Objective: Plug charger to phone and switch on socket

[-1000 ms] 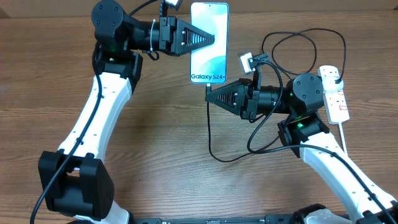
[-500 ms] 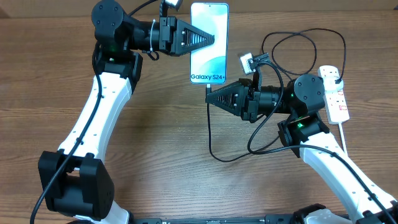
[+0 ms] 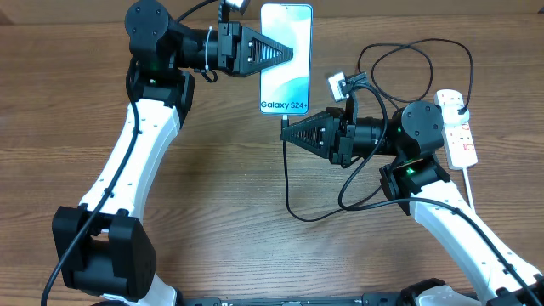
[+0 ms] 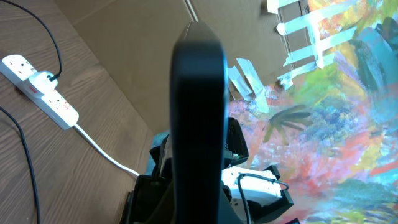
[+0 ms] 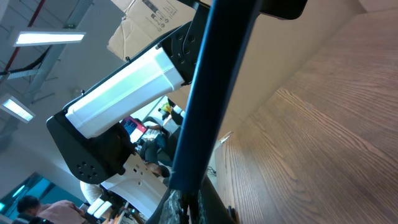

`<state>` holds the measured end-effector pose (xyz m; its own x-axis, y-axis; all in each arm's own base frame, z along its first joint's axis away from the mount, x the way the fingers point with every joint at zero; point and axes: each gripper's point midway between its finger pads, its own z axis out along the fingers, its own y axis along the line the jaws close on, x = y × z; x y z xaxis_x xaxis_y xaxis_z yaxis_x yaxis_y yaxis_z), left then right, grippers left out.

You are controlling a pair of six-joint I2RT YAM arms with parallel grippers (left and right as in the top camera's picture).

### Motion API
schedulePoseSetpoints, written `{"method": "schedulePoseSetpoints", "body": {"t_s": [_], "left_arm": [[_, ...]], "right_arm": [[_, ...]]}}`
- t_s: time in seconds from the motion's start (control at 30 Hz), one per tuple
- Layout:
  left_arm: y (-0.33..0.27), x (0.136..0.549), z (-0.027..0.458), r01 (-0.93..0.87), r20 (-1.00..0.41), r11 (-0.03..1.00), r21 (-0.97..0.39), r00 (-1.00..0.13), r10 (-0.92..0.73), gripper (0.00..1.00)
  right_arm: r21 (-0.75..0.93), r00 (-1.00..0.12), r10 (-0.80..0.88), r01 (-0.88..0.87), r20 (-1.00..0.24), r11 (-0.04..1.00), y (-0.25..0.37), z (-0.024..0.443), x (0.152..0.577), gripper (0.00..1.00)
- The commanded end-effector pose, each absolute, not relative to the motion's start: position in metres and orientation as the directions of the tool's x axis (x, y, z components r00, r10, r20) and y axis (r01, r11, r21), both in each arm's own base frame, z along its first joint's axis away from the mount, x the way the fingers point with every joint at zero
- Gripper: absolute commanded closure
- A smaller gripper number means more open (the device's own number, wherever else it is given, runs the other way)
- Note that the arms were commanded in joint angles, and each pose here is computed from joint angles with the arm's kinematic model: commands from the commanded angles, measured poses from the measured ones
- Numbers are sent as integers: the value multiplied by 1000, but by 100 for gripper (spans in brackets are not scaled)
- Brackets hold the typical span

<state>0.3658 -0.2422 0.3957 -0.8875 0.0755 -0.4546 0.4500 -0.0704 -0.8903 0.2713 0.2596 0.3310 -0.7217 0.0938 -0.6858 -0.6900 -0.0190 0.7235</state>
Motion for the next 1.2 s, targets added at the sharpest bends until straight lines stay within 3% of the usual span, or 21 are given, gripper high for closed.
{"method": "schedulePoseSetpoints", "body": {"t_s": [0.0, 1.17], "left_arm": [[-246, 359, 410, 460, -465, -78, -885, -882, 72, 96], [-245, 355, 408, 507, -514, -86, -858, -853, 93, 96]], "right_arm": [[703, -700, 115, -711, -705, -17, 258, 344, 275, 96], [707, -703, 123, -707, -701, -12, 258, 344, 277, 96]]}}
